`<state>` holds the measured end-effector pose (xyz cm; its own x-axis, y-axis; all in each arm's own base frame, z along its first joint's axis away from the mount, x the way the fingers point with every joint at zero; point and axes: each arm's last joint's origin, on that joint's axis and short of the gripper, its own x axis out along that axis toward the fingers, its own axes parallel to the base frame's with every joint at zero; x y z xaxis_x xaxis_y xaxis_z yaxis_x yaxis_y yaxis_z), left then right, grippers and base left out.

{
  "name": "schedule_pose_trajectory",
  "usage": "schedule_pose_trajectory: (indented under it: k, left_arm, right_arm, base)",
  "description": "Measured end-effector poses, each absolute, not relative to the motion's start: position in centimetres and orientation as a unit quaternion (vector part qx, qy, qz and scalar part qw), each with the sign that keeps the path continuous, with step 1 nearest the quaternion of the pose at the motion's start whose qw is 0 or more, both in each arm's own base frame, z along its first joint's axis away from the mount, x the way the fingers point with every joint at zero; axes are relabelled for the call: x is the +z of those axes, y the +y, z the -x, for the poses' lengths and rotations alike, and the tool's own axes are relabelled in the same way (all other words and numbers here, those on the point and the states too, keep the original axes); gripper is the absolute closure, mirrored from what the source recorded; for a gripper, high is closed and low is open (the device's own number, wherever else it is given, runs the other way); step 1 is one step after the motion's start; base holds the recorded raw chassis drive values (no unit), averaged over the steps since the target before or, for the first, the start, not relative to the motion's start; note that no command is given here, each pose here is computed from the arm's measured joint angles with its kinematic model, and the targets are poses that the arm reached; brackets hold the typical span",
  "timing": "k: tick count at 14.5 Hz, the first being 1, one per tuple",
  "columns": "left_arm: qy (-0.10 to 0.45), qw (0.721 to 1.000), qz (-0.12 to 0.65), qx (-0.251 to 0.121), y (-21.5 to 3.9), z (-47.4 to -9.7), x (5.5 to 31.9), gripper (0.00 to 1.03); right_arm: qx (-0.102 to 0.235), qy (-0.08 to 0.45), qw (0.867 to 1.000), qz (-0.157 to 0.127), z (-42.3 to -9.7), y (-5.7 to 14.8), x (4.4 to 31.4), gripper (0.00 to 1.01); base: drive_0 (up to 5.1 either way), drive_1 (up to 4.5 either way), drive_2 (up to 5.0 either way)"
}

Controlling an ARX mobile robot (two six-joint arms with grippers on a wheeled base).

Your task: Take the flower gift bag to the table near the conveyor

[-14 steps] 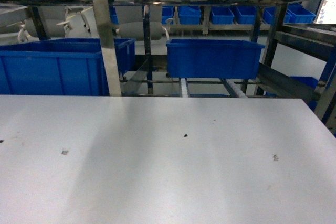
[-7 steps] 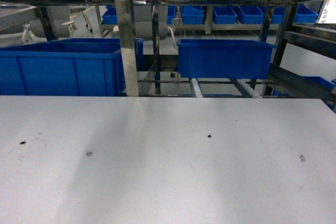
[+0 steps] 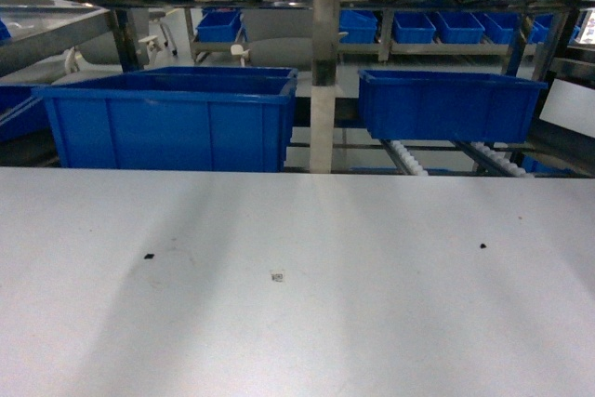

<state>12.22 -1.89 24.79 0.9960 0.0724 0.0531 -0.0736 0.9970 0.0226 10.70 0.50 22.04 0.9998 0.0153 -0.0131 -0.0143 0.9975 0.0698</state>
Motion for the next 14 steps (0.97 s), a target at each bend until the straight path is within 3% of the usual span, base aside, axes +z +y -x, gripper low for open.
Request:
schedule_pose_trajectory:
  k: [11, 14]
  left_arm:
    - [-0.017, 0.999, -0.017, 0.034, -1.94, -12.39, 24.55, 1.01]
    - [-0.024, 0.999, -0.015, 0.034, -1.92, -12.28, 24.69, 1.01]
  right_arm:
    - [0.005, 0.012, 0.999, -0.035, -10.78, 0.49, 21.92, 0.99]
    - [0.014, -0.016, 0.999, -0.038, -11.44, -0.01, 22.0, 0.99]
  base:
    - [0.0, 0.0, 0.0]
    - [0.0, 0.0, 0.0]
